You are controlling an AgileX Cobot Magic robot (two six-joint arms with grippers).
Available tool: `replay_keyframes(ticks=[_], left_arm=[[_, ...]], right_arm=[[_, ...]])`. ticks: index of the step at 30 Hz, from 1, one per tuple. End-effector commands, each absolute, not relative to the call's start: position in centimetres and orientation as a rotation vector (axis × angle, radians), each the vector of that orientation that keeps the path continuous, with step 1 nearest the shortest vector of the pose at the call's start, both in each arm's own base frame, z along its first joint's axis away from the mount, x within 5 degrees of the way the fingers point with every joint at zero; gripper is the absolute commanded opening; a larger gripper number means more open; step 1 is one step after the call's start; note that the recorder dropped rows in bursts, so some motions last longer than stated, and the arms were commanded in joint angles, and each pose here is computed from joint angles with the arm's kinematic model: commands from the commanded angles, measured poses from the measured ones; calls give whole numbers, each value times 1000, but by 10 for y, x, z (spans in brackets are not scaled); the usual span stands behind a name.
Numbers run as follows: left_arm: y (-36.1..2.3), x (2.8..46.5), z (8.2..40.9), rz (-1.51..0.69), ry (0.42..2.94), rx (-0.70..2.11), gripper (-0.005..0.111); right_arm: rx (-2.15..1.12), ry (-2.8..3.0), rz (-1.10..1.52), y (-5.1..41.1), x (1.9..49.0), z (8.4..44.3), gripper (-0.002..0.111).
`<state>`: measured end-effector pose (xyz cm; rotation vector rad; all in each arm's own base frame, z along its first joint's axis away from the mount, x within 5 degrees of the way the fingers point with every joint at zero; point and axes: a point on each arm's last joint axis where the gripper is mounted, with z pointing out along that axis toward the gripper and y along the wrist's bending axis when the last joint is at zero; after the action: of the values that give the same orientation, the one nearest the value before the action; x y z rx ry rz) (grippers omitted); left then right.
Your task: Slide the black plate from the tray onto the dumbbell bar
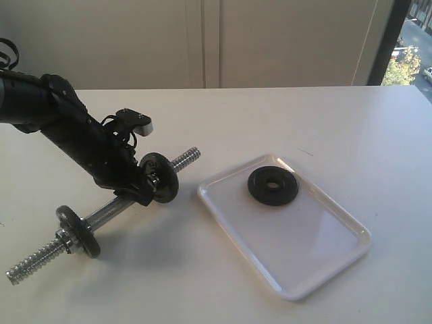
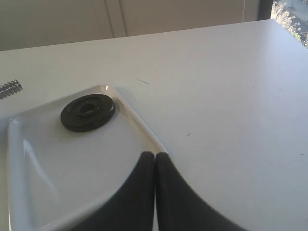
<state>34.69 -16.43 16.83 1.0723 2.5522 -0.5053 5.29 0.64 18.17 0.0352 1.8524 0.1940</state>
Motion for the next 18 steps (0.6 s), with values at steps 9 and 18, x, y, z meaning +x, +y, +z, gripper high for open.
replay_keyframes(ticks=[9,18], left_arm=[[-165,336,193,-541,2526,1125,0],[-163,332,212,-530,2471,1122,0]], right_arm=[[38,1838,199,6,53,182,0],[38,1838,199,6,53,182,0]])
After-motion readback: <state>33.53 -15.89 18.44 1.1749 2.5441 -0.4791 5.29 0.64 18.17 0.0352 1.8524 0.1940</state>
